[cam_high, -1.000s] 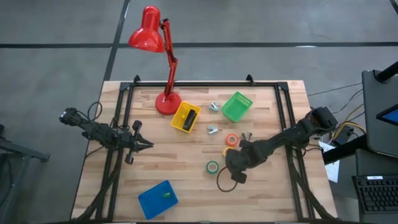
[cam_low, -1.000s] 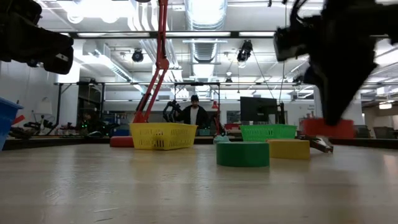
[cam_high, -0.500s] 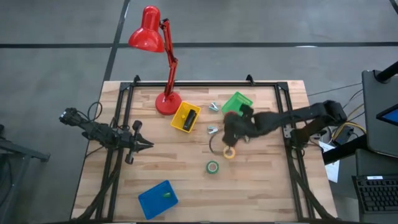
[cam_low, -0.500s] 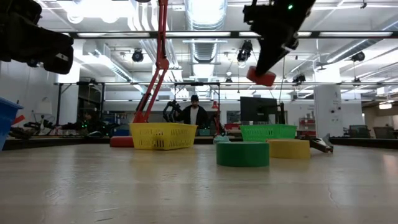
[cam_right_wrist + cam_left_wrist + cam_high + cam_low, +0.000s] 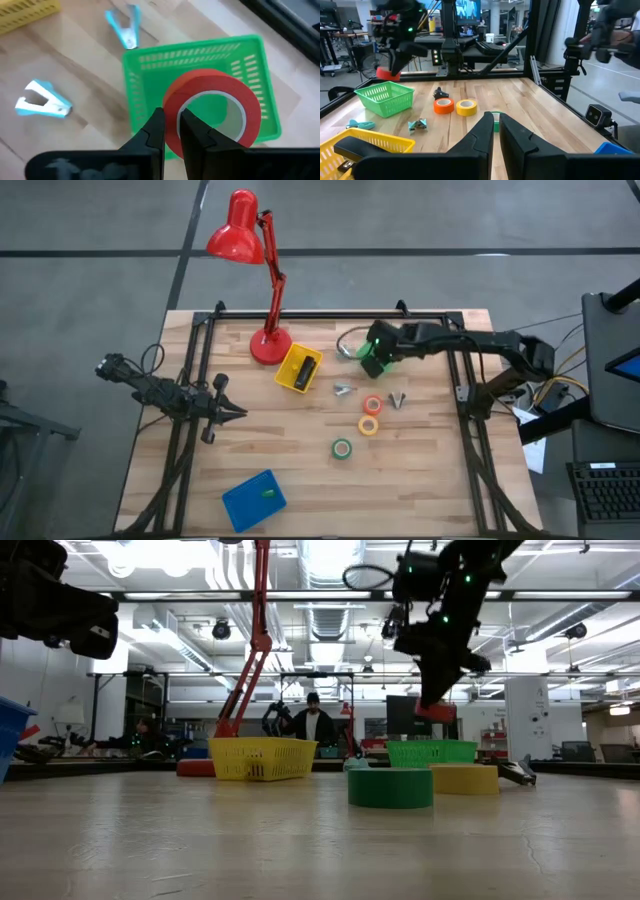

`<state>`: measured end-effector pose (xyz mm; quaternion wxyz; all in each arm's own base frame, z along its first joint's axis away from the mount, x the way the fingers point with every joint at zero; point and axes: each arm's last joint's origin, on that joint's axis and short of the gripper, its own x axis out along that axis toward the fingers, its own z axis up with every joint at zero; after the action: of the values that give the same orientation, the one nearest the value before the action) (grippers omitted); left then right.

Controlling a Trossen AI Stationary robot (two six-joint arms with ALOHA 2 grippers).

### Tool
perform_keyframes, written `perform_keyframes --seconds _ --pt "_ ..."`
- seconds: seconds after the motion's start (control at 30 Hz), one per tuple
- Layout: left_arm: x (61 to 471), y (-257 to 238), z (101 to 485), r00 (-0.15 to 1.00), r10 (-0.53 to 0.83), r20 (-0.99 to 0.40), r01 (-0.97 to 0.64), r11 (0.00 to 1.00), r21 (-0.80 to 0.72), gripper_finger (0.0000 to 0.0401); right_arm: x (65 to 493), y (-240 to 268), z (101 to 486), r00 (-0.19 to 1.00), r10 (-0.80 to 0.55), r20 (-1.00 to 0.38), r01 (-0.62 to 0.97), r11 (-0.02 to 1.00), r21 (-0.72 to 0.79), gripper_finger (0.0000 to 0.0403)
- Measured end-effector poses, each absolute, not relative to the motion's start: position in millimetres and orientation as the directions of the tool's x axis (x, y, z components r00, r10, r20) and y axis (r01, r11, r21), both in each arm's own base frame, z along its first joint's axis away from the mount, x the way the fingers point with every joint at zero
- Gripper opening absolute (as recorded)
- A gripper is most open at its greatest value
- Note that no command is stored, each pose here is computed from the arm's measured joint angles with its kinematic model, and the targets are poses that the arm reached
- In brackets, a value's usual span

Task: Pick and place Stapler, Stapler remover, tape
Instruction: Put the red tape into the green bin

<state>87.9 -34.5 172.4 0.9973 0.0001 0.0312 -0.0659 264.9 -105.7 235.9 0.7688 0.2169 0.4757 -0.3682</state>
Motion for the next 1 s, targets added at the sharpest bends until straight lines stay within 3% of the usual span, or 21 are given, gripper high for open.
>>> perform_keyframes --seconds 0.33,1.0 --pt "88 -35 172 0.989 -0.132 -0.062 0.132 0.991 -0.004 0.0035 246 -155 213 0.338 -0.264 -0.903 0.803 0.582 0.130 0.0029" --pt "88 -35 172 0.989 -0.132 -0.062 0.132 0.991 -0.004 0.0035 260 -180 168 0.215 -0.175 -0.961 0.825 0.558 0.082 0.0047"
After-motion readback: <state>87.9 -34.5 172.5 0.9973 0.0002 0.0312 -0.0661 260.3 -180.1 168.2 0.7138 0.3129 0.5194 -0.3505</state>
